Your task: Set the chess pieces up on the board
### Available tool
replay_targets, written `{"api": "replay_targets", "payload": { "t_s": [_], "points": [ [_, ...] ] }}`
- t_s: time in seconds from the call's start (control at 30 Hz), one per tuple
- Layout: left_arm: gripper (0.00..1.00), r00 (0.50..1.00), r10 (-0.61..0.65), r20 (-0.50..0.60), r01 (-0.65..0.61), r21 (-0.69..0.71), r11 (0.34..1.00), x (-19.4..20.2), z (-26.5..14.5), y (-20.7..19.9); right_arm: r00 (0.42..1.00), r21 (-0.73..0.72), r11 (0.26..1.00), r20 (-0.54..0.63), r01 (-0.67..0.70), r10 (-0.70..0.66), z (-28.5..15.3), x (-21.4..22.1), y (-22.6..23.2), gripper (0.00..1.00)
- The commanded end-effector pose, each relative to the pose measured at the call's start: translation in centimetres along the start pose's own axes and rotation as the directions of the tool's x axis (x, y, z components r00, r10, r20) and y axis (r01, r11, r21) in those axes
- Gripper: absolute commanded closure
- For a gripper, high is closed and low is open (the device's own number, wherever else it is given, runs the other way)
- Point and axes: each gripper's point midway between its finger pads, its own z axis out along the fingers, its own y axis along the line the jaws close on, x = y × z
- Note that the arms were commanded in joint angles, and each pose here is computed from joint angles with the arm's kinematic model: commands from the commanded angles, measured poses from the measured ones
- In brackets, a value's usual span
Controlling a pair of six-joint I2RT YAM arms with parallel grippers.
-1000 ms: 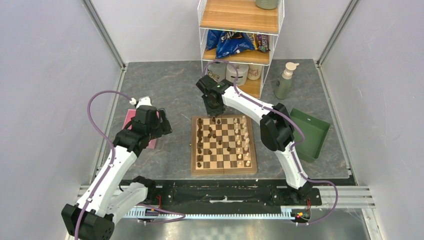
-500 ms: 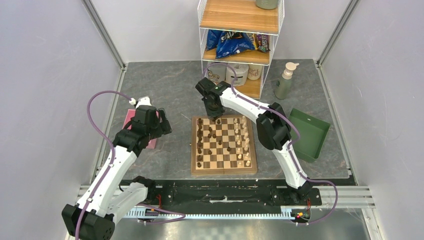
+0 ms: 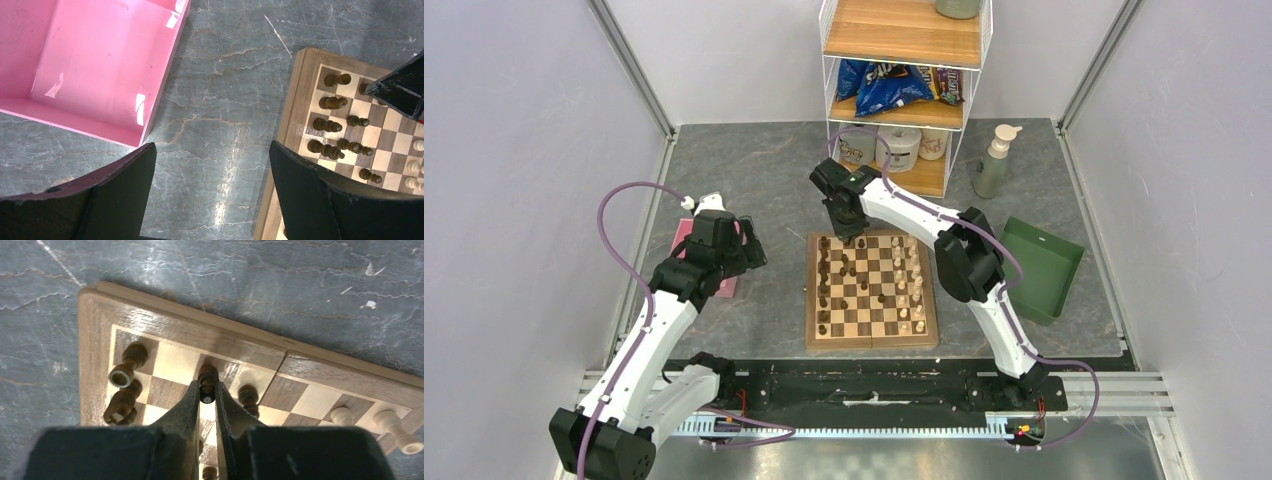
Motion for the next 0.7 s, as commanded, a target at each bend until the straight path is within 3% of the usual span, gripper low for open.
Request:
{"api": "replay_targets", "payload": {
  "t_s": [0.0, 0.67],
  "points": [
    [0.10, 1.000, 0.024, 0.016, -0.024, 0.014, 1.000, -0.6, -0.1, -0.2, 0.996, -0.063, 0.998, 0.084, 0.017, -0.011, -2.0, -2.2, 2.4, 0.86],
    [0.10, 1.000, 0.020, 0.015, -0.020, 0.017, 1.000, -0.7, -0.1, -0.1, 0.997, -0.065, 0.998, 0.076, 0.018, -0.013, -0.3, -2.1, 3.3, 0.84]
  ]
}}
